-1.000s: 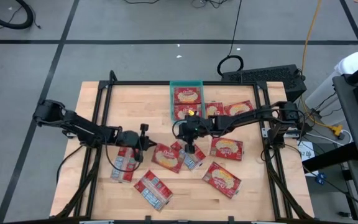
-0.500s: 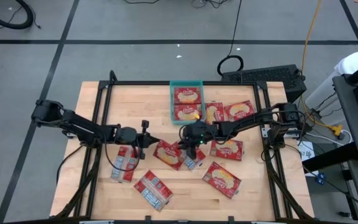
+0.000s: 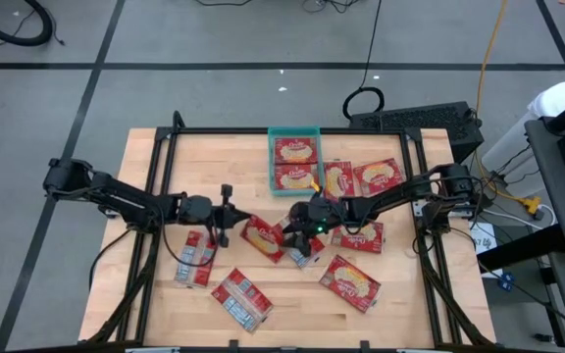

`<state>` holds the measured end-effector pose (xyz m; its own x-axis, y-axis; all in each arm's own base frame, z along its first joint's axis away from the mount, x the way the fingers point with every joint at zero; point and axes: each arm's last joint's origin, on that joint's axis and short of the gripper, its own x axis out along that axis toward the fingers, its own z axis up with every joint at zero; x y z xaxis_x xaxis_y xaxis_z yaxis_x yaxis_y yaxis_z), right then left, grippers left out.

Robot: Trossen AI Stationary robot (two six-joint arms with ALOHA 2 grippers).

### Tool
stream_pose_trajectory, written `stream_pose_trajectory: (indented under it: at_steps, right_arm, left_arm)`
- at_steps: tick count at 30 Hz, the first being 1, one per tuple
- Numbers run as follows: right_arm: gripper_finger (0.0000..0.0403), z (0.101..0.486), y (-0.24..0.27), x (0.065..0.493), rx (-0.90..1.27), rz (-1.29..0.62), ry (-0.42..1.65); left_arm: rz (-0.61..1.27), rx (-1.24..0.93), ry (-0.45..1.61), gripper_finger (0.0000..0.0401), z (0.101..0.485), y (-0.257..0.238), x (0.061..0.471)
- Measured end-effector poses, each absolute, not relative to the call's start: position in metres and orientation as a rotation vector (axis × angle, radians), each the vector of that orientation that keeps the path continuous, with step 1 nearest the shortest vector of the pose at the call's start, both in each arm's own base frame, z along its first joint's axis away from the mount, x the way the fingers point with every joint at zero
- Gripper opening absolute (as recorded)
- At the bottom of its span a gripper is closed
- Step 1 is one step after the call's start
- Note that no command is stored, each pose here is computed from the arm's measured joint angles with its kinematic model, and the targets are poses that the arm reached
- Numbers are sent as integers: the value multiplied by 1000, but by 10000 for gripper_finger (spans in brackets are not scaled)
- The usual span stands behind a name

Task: Sort popcorn bags into baskets
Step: Put the red popcorn bag into the blue bin

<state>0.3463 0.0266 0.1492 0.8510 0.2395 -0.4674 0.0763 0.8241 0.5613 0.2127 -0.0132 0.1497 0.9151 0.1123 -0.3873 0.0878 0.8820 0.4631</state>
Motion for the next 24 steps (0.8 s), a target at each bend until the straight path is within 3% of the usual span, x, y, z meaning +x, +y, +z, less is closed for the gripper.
stream_pose_trajectory:
  at_steps: [4, 7, 15, 24]
  right_arm:
    - [236, 141, 26, 347, 600, 59, 574]
    - [197, 133, 24, 349, 587, -3, 577]
    - [22, 137, 16, 349, 519, -2, 558]
    - [11, 169, -18, 326, 428, -23, 639]
  left_arm:
    - [35, 489, 413, 0, 151, -9, 213]
    - [47, 486, 404, 0, 152, -7, 214]
    - [82, 483, 395, 10, 153, -4, 214]
    - [114, 457, 360, 54, 166, -3, 207]
